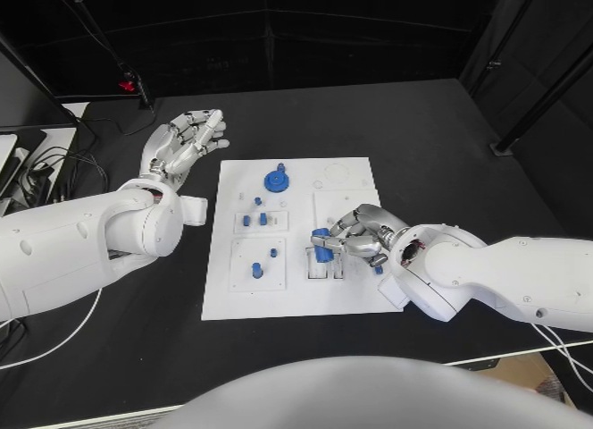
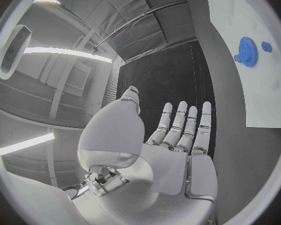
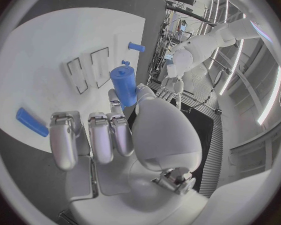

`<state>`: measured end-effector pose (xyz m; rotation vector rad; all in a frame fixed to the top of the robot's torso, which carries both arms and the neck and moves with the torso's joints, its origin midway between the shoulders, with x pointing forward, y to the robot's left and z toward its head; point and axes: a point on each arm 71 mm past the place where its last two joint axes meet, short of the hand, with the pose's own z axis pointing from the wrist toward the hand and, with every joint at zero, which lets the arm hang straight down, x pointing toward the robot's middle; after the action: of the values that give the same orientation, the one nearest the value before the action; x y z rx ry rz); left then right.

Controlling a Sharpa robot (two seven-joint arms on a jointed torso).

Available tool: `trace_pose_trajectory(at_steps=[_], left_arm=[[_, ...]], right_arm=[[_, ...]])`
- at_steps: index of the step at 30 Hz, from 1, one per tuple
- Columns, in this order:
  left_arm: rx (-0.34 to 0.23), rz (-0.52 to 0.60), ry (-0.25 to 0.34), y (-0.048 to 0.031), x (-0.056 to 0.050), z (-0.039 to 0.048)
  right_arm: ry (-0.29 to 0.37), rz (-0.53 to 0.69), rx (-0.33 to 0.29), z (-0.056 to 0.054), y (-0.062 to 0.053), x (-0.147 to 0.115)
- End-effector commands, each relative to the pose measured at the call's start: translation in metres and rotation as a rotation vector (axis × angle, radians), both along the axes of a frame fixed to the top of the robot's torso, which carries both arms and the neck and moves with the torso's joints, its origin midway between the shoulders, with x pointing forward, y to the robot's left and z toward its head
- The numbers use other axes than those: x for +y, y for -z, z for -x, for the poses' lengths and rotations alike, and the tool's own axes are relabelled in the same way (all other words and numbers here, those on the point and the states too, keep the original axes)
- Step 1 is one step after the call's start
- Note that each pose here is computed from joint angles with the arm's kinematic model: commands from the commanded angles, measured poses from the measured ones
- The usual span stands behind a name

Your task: Assemble the parts on the task board

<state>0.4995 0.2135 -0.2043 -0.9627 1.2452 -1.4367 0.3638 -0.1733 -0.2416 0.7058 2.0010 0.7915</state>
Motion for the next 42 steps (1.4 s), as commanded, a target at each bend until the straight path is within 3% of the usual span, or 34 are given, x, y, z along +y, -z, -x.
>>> trace_pose_trajectory(at_steps=[1, 12, 26, 42], left_arm=[[-0.149, 0.041, 0.014, -0.0115, 0.000, 0.0025], [-0.147, 0.041, 0.012, -0.0115, 0.002, 0.0031], [-0.144, 0.041, 0.013, -0.0113, 0.003, 0.0034], [-0.142, 0.043, 0.014, -0.0111, 0.005, 0.0035]], right_arm=[[-0.074, 0.127, 0.015, 0.000, 0.004, 0.003], [-0.139, 0.208, 0.018, -0.002, 0.008, 0.013], [-0.152, 0.222, 0.004, -0.002, 0.007, 0.016], [-0.150, 0.203, -0.055, 0.001, 0.001, 0.014]])
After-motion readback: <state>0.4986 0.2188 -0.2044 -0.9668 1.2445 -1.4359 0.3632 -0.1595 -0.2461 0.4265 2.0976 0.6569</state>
